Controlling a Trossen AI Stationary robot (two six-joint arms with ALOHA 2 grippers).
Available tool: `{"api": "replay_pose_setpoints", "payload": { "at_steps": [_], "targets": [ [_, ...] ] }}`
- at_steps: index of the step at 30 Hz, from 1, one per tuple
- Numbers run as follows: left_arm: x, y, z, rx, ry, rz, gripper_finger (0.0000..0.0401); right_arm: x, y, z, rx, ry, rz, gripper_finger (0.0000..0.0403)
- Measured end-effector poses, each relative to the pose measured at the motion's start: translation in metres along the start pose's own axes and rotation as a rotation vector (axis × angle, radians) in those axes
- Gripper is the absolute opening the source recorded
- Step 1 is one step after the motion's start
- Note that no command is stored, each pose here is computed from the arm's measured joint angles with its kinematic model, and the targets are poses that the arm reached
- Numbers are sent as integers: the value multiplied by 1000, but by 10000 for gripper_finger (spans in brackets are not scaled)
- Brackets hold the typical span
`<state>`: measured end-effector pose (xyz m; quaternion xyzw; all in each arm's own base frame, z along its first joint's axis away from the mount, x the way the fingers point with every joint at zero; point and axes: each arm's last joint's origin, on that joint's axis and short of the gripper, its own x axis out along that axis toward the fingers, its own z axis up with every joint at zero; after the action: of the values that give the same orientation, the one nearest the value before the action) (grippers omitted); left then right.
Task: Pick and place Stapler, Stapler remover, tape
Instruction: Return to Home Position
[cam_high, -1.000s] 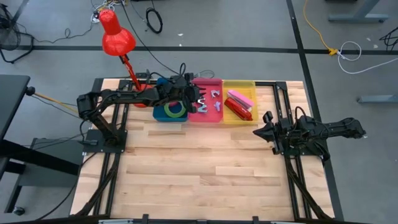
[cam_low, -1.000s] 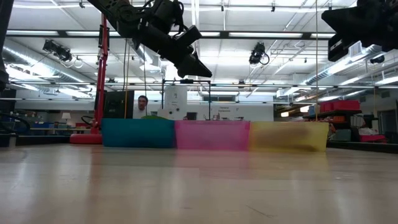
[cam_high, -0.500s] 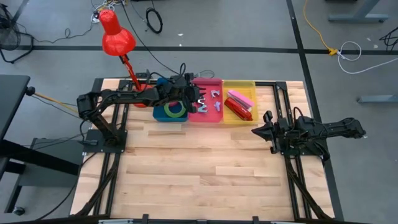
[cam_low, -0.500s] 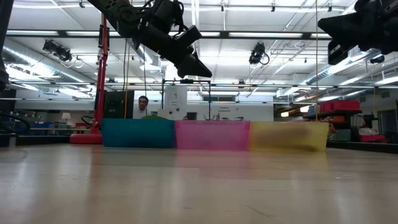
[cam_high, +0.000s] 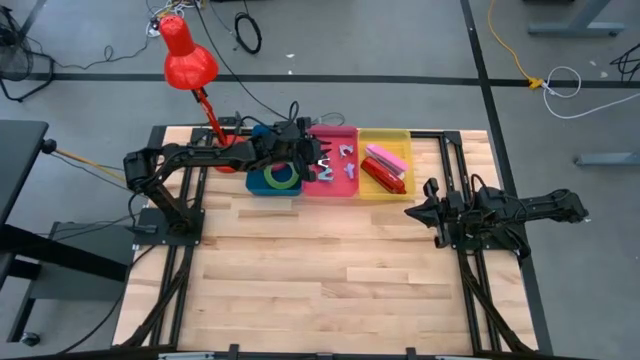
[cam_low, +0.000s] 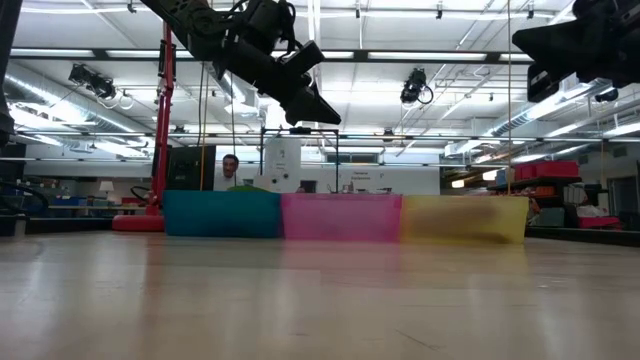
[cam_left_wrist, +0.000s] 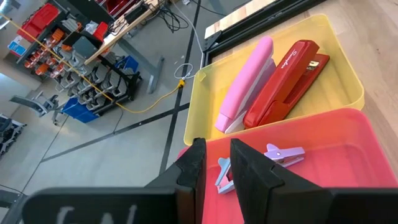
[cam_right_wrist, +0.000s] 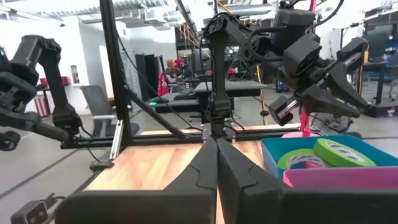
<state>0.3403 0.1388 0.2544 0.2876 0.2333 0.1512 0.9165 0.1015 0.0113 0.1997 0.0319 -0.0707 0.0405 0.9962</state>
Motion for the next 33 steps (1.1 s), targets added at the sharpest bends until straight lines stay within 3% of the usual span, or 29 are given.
{"api": "replay_pose_setpoints", "payload": {
  "at_steps": [13, 17, 23, 33],
  "targets": [
    [0, 0, 0, 0, 0, 0, 76, 0, -1, 3, -47, -35, -23, 3],
    [0, 0, 0, -1, 0, 0, 76, 0, -1, -13, -44, -44, -20, 3],
    [0, 0, 0, 0, 0, 0, 76, 0, -1, -10, -38, -60, -8, 3],
    [0, 0, 0, 0, 0, 0, 76, 0, -1, -20, -61, 36, -7, 3]
  ]
}}
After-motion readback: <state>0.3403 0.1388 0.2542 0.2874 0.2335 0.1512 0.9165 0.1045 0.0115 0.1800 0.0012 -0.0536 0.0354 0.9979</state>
